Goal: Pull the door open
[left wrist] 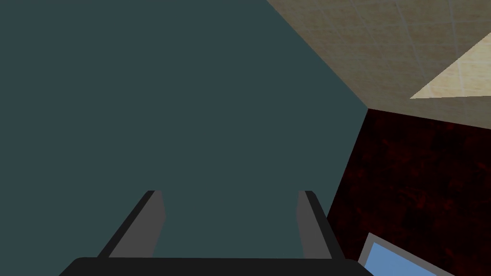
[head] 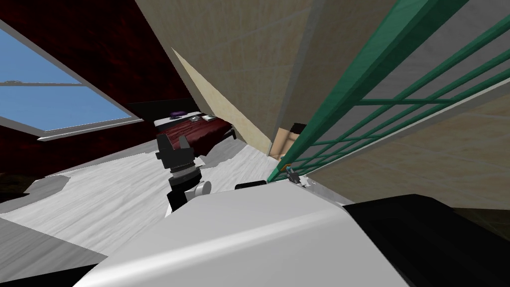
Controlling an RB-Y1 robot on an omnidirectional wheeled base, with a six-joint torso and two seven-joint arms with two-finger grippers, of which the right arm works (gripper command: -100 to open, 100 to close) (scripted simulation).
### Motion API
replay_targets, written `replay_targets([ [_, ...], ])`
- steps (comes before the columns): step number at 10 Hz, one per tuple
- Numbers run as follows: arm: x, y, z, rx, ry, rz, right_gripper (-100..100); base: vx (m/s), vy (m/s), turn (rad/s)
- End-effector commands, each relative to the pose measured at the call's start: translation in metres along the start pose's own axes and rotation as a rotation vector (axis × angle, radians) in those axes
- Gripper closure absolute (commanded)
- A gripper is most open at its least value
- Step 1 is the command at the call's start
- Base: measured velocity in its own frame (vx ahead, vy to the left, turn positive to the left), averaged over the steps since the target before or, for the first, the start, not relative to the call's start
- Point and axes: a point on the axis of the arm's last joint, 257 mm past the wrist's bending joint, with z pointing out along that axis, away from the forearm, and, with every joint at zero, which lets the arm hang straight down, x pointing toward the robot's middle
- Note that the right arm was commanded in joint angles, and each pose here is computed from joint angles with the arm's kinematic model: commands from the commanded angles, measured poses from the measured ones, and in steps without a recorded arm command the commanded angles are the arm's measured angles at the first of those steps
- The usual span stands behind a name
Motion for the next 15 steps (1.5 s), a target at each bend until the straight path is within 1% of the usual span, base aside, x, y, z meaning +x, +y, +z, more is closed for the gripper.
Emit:
replay_targets([
  [1, 0.001, 0.0, 0.0, 0.0, 0.005, 0.001, 100, -0.015, 0.0, -0.006],
  [2, 0.001, 0.0, 0.0, 0.0, 0.005, 0.001, 100, -0.005, 0.0, -0.003],
  [3, -0.001, -0.002, -0.0025, 0.011, -0.004, 0.0, 100, -0.109, -0.046, 0.135],
  [4, -0.001, -0.002, -0.0028, 0.014, -0.004, 0.0, 100, -0.153, -0.073, 0.124],
  [13, 0.001, -0.009, -0.0114, 0.082, -0.005, 0.001, 100, -0.2, -0.069, 0.135],
  [14, -0.002, -0.01, -0.0117, 0.078, -0.012, 0.003, 100, -0.076, -0.03, 0.033],
  [15, -0.003, -0.012, -0.0112, 0.084, -0.015, 0.004, 100, -0.116, -0.022, 0.141],
])
